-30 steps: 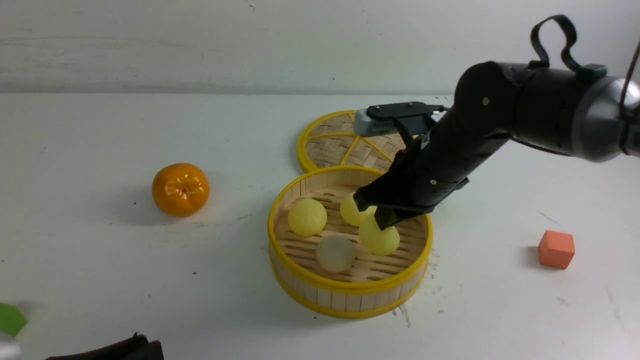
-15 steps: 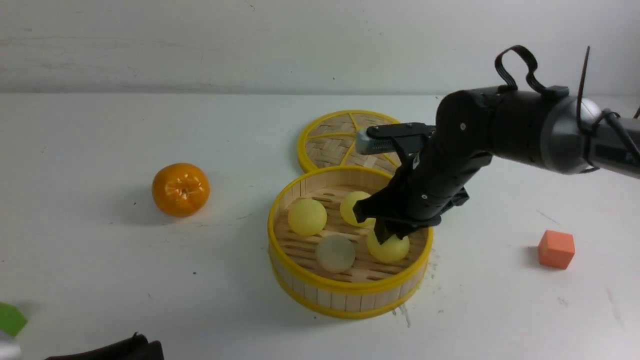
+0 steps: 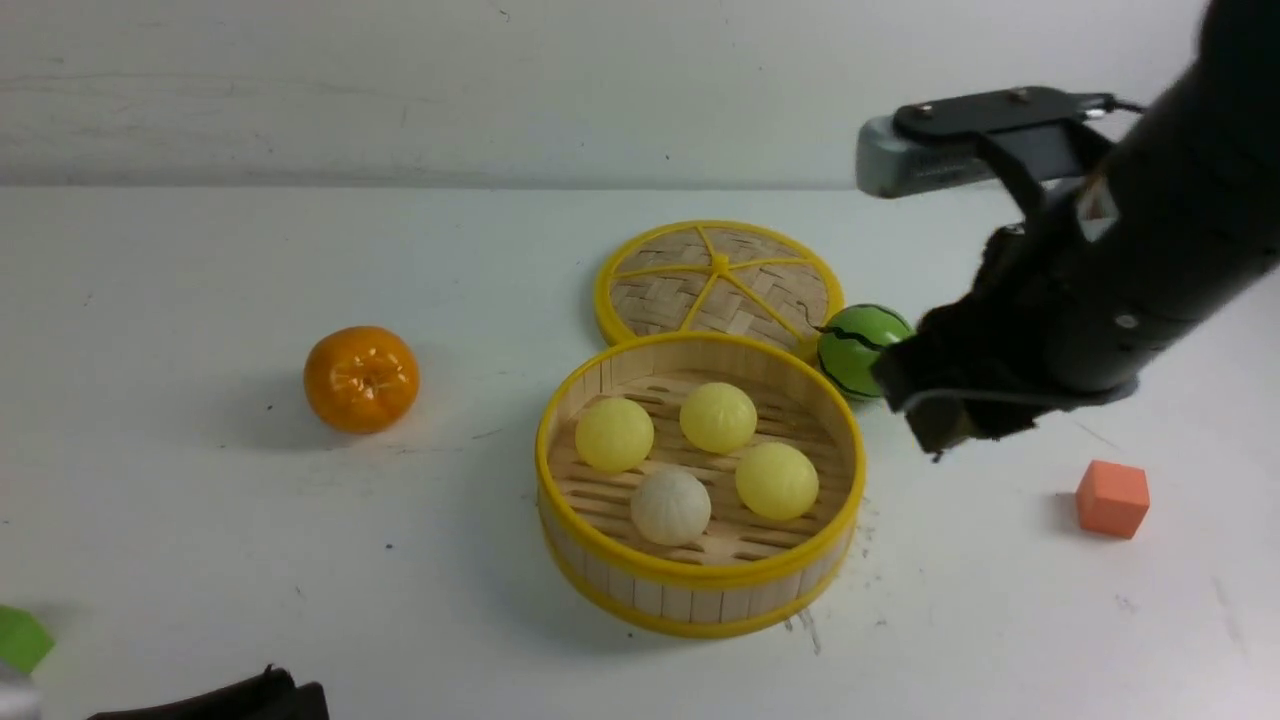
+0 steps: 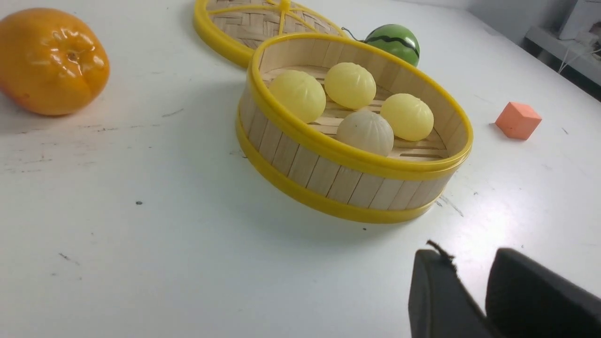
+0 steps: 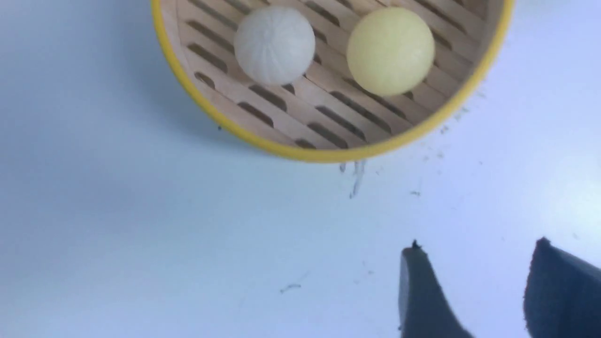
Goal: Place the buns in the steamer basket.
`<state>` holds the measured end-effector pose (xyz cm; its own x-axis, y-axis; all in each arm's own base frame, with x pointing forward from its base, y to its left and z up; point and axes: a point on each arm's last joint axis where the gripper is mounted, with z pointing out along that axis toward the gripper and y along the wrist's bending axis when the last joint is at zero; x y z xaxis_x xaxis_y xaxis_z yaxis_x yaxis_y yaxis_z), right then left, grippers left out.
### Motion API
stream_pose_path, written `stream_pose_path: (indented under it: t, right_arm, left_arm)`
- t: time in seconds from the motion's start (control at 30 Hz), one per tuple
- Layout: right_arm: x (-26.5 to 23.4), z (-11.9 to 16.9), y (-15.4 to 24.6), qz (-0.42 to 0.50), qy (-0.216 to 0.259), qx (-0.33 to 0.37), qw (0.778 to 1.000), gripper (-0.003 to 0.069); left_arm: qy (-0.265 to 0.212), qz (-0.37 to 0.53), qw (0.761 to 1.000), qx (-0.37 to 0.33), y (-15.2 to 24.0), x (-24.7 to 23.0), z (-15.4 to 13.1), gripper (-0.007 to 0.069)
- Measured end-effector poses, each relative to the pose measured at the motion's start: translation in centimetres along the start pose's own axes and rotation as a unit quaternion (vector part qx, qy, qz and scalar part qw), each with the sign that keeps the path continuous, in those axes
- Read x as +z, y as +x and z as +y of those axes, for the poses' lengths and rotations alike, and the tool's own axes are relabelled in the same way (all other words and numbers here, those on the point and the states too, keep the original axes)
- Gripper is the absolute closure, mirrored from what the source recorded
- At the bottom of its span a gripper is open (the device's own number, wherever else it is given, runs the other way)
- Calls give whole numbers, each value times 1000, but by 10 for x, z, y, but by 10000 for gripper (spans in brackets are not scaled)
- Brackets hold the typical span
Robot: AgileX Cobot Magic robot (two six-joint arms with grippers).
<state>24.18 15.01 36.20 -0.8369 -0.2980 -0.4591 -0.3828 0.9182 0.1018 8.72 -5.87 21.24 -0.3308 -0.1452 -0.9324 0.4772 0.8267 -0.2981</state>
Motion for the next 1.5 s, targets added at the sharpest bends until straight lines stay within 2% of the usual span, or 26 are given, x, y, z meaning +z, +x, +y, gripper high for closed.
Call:
stream_pose_path:
  t: [0.1,0.17,0.27,0.37,0.47,0.57,0.6,0.73,0.77,0.8,0.83,0.93,1.03,1.13,1.3,1.5]
  right_arm:
    - [-40,-4,36,-18,-8,19,1000,522]
    - [-53,-5,46,-27,-13,22,999,550]
    - [-94,-8,74,-69,-29,22,997,631]
    - [-123,-12,94,-116,-38,20,992,660]
    - [-142,-19,110,-156,-25,12,987,664]
    - [-149,-38,133,-241,23,47,969,665]
    - [-148,-40,136,-240,26,51,969,665]
    - [-95,-65,177,-346,94,118,926,665]
    - [-71,-72,195,-379,120,126,909,665]
    - [-62,-74,201,-378,124,127,909,665]
    - [-36,-80,221,-395,150,128,897,665]
    - [17,-86,258,-416,169,127,884,665]
    - [44,-88,279,-421,172,130,881,665]
    - [53,-88,290,-400,172,146,888,665]
    - [53,-87,291,-398,158,182,885,665]
    - [53,-87,292,-399,154,190,884,665]
  left_arm:
    - [0,0,1000,0,0,0,0,461]
    - [0,0,1000,0,0,0,0,461]
    - [0,0,1000,0,0,0,0,461]
    - [0,0,1000,0,0,0,0,461]
    - [0,0,1000,0,0,0,0,461]
    - [0,0,1000,0,0,0,0,461]
    - [0,0,1000,0,0,0,0,461]
    - [0,0,1000,0,0,0,0,455]
    - [0,0,1000,0,0,0,0,453]
    - [0,0,1000,0,0,0,0,452]
    - [0,0,1000,0,0,0,0,452]
    - [0,0,1000,0,0,0,0,449]
    - [0,0,1000,0,0,0,0,446]
    - [0,0,1000,0,0,0,0,446]
    - [0,2,1000,0,0,0,0,442]
    - [0,3,1000,0,1,0,0,435]
